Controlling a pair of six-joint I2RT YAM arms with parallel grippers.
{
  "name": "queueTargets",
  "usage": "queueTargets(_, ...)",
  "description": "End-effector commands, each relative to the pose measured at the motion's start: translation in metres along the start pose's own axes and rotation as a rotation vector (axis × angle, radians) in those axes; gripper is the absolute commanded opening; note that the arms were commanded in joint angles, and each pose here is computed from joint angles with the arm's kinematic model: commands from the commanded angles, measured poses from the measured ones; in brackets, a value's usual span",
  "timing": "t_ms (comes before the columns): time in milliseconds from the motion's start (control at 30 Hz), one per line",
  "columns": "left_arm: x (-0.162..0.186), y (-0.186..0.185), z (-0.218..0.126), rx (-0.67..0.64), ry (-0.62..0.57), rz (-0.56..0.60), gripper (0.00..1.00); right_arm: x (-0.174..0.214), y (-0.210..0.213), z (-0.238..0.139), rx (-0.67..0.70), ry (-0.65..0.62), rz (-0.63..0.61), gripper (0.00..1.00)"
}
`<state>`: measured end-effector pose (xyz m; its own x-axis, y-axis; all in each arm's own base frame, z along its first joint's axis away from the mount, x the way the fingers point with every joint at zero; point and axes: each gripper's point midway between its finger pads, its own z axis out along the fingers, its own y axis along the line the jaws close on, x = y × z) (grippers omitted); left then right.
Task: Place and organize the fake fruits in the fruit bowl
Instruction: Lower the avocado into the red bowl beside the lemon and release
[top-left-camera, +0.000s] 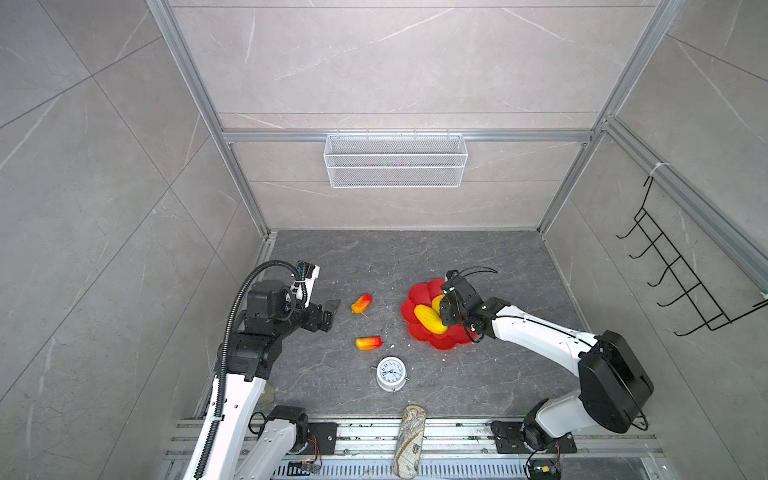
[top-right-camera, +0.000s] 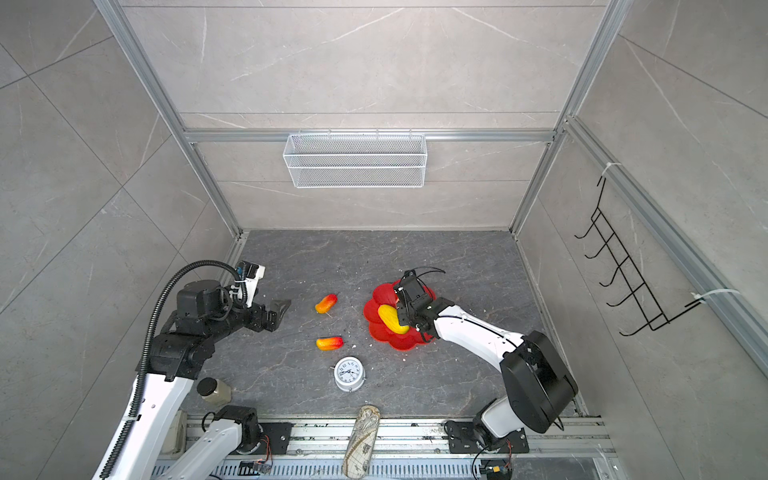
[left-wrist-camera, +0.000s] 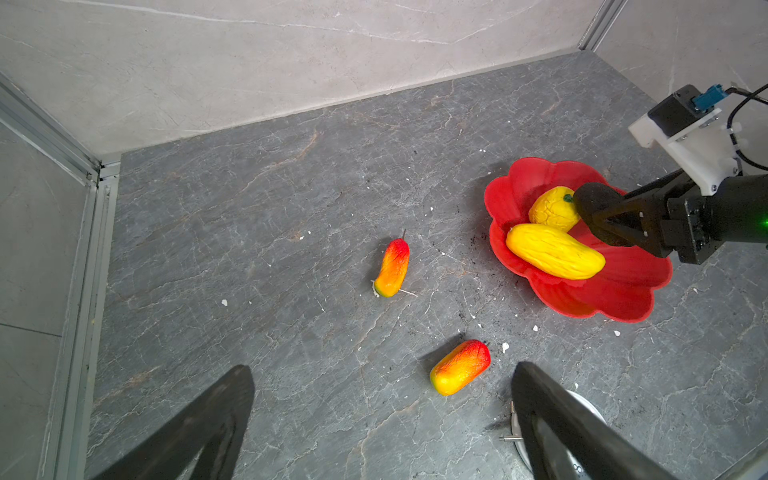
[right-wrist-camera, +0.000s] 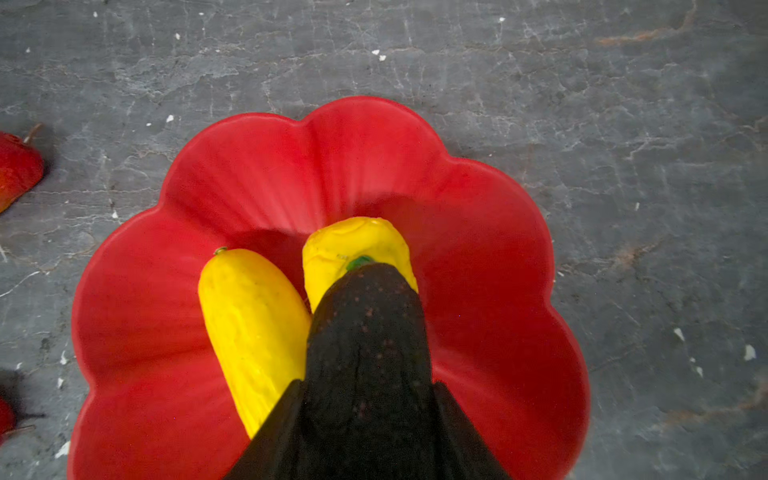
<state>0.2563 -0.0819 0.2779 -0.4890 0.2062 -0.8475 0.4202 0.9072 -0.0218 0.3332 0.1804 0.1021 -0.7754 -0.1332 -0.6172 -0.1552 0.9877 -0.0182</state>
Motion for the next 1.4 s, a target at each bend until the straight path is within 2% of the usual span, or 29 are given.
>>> queueTargets(0, -0.006, -0.002, -0.003, 0.014, -0.026, 0.027, 1.00, -0.002, -0.018, -0.011, 0.047, -0.038, 0.036, 0.25)
queueTargets(300, -0.006, -0.002, -0.002, 0.016, -0.024, 0.026, 1.00, 0.001, -0.044, -0.013, 0.088, -0.044, 0.063, 0.24)
queueTargets(467, -0.006, -0.003, -0.002, 0.020, -0.023, 0.026, 1.00, 0.005, -0.048, 0.006, 0.100, -0.011, 0.086, 0.24)
queueTargets(667, -0.006, -0.003, -0.002, 0.021, -0.022, 0.026, 1.00, 0.003, -0.042, 0.039, 0.051, 0.026, 0.102, 0.24)
queueTargets(800, -0.006, -0.003, -0.002, 0.019, -0.025, 0.027, 1.00, -0.001, -0.037, 0.049, 0.037, 0.034, 0.096, 0.26)
queueTargets(967, -0.006, -0.003, -0.002, 0.018, -0.025, 0.027, 1.00, -0.007, -0.034, 0.046, 0.021, 0.030, 0.094, 0.44)
queueTargets(1133, -0.005, -0.003, -0.002, 0.019, -0.024, 0.026, 1.00, -0.022, -0.038, 0.020, 0.023, -0.005, 0.083, 0.62)
queueTargets(1267, -0.005, -0.003, -0.002, 0.019, -0.023, 0.026, 1.00, -0.038, -0.042, -0.009, 0.021, -0.041, 0.059, 0.84)
queueTargets(1333, -0.005, -0.003, -0.002, 0.018, -0.023, 0.027, 1.00, -0.049, -0.037, -0.025, -0.007, -0.069, 0.041, 0.91)
queueTargets(1367, -0.006, -0.003, -0.002, 0.017, -0.024, 0.028, 1.00, -0.053, -0.031, -0.034, -0.033, -0.086, 0.021, 0.99)
